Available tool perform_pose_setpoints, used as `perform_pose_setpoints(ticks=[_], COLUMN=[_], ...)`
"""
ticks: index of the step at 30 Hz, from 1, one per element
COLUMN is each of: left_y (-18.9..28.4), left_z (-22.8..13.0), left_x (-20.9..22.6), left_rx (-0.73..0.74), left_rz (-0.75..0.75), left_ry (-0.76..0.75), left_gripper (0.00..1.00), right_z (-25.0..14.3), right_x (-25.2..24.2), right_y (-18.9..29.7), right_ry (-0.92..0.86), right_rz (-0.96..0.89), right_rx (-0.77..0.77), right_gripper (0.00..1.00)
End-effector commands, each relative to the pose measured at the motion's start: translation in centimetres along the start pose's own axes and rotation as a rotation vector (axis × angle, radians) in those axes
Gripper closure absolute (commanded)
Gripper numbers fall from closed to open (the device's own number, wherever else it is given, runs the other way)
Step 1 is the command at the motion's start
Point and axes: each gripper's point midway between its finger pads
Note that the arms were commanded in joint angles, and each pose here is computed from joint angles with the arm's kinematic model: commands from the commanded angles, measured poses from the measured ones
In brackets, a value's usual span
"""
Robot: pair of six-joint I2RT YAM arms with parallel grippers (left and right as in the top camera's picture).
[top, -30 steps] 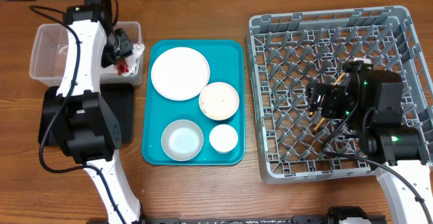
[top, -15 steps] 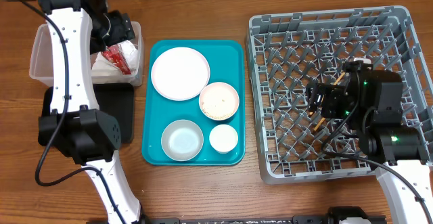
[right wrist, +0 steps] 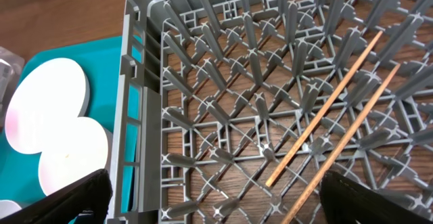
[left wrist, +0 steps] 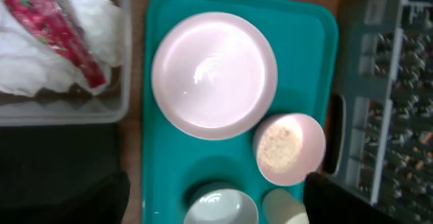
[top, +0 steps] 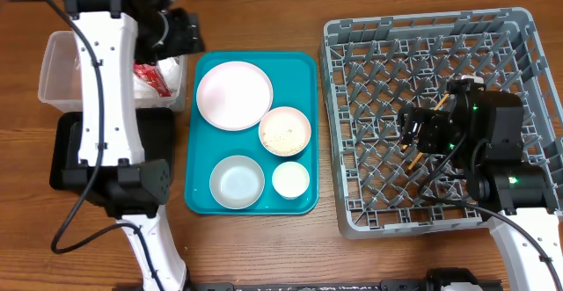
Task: Sort waste into correct bins and load items into the dishwasher
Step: 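Move the left gripper to the pink rice bowl and grip its rim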
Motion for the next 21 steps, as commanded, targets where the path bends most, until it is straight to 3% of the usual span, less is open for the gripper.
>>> perform_pose_setpoints(ticks=[1,6,10,21], left_y=[1.7,-1.1,-5.5,-13.6], left_z=[-3.0,-7.3,-10.1,-14.0], left_x=[-3.4,-6.0,-8.7,-15.9], left_rx=[0.006,0.142,0.215,0.170], left_rz=[-0.021,0.004,0.041,-0.015], left_ry=[-0.117,-0.213,-0.375,-0.677], left_gripper=[0.07,0.09,0.12,0.19], right_z=[1.1,1.1,1.1,1.0], right_x=[0.5,0.5,0.5,0.5], right_y=[0.6,0.6,0.6,0.6], right_ry=[-0.012,-0.012,-0.034,-0.035], right_rz=[0.016,0.016,0.016,0.014], right_rx=[-0.031,-0.031,-0.031,-0.025], right_gripper=[0.00,0.00,0.00,0.00])
Point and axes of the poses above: each gripper's point midway between its finger pads, its own y axis back along the fingers, its own x axis along the line the jaws close on, z = x × y, and after that the axes turned 6 degrees about y, right-handed
